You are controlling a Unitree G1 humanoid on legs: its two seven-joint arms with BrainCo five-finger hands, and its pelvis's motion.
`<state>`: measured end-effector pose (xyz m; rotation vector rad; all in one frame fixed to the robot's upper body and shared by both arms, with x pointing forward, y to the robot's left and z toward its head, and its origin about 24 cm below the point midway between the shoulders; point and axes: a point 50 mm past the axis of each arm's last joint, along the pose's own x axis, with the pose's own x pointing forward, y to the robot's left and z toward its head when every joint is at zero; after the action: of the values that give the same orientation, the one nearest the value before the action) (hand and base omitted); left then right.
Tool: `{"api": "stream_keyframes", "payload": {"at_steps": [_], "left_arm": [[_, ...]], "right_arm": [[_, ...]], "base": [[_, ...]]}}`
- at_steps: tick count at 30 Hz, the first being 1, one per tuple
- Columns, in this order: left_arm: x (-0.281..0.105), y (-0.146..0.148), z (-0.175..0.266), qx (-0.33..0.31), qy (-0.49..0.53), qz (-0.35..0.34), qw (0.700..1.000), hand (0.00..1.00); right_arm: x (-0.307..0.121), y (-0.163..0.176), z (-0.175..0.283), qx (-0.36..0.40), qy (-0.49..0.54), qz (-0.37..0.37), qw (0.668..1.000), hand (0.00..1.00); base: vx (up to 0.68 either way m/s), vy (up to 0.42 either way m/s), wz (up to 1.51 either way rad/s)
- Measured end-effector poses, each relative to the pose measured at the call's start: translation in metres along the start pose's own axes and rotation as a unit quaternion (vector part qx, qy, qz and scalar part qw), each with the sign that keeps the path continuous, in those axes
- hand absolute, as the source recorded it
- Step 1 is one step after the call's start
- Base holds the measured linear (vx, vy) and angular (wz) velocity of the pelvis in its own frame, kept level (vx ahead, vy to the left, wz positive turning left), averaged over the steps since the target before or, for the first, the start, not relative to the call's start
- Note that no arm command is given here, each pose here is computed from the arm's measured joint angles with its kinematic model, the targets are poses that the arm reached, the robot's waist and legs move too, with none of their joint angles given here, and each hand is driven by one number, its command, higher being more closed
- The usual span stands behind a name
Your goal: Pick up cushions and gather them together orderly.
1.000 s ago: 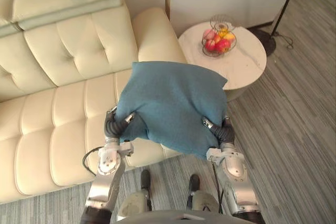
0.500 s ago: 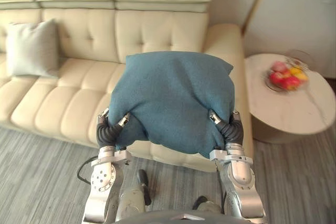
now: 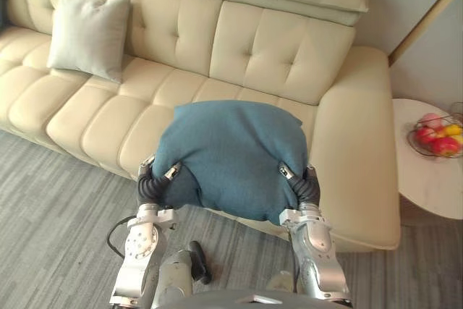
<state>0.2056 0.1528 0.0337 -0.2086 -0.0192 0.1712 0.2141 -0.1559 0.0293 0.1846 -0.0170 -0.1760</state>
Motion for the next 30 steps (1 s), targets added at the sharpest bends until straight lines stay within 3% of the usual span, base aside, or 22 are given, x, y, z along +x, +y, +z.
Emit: {"api": "stream_keyframes", "payload": {"at_steps": [12,16,20,30], "left_arm": [[-0.001,-0.015,-0.002,-0.002,0.005,-0.039,0.999,1.0],[-0.011,-0.013,-0.009,-0.019,0.023,-0.022,0.999,1.0],[-0.016,-0.016,0.003,-0.038,-0.002,-0.021,0.999,1.0],[-0.022,-0.006,-0.003,-0.024,0.015,-0.017,0.999,1.0]], "right_arm": [[-0.006,-0.016,0.003,-0.008,0.002,0.004,1.0,1.0],[-0.021,-0.014,0.027,-0.006,-0.04,0.015,0.999,1.0],[-0.023,-0.009,0.048,-0.001,-0.088,0.028,0.996,1.0],[-0.029,-0.006,0.036,0.01,-0.06,0.02,0.998,1.0]], "base": [[0.23,-0.089,0.31],[0.29,-0.095,-0.06],[0.2,0.088,-0.77],[0.14,0.213,-0.58]]}}
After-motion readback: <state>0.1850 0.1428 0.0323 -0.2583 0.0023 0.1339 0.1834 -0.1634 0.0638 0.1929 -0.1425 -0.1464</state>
